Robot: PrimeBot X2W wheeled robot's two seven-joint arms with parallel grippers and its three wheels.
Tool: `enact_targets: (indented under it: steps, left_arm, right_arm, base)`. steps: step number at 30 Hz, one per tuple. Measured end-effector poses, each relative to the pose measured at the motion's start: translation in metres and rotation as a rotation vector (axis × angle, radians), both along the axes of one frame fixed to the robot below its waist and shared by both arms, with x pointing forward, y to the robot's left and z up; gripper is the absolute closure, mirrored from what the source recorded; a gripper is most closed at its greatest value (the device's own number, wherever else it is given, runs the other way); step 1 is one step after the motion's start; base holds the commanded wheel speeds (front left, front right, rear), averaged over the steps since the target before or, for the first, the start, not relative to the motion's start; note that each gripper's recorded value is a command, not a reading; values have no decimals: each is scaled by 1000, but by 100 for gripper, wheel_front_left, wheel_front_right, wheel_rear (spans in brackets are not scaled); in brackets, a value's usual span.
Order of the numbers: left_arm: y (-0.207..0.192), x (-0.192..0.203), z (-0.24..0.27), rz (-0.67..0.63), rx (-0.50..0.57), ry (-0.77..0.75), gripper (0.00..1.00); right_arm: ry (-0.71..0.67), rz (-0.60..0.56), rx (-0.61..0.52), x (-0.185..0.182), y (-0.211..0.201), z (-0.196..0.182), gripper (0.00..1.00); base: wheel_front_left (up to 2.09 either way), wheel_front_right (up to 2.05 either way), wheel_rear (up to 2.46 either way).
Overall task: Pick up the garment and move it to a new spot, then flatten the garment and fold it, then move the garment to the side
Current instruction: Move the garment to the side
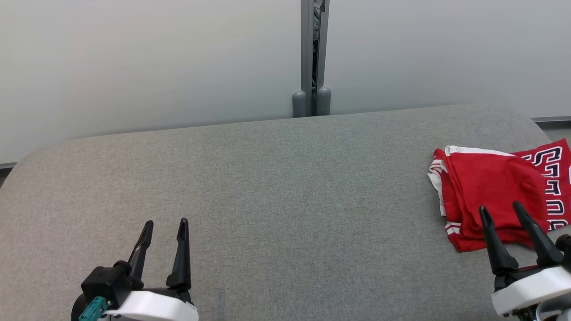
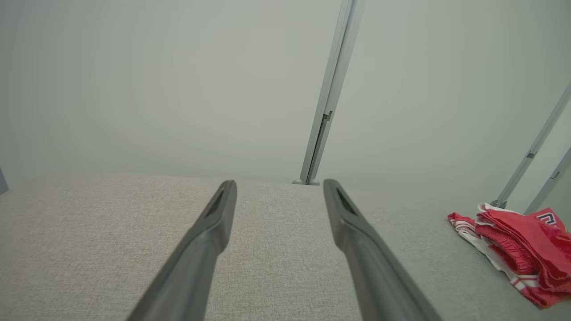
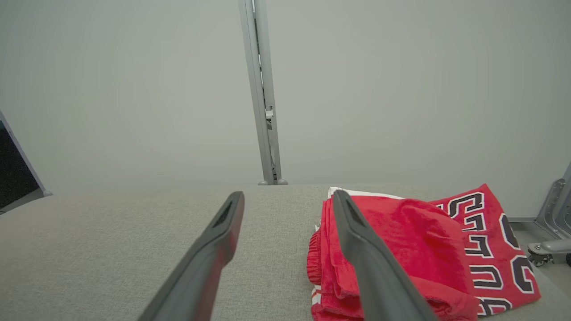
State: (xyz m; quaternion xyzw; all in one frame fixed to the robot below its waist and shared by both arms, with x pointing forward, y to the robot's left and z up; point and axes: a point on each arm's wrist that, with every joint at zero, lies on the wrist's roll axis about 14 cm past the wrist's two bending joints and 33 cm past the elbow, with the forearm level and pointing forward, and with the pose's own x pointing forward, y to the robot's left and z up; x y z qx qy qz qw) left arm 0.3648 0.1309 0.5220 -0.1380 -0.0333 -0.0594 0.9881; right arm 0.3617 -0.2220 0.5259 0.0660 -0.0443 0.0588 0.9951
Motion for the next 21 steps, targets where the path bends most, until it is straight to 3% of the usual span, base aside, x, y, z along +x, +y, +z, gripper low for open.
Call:
enact_targets:
  steps: [7,21]
  left_arm:
    - [22,-10,-23,89,23,65,0]
    - [32,-15,-21,117,25,45,0]
  right_arm:
    - [-29,0,1,-14,15,6,0]
    - [-49,6,5,-15,24,16,0]
  base:
    - [0,0,0]
    - [0,0,0]
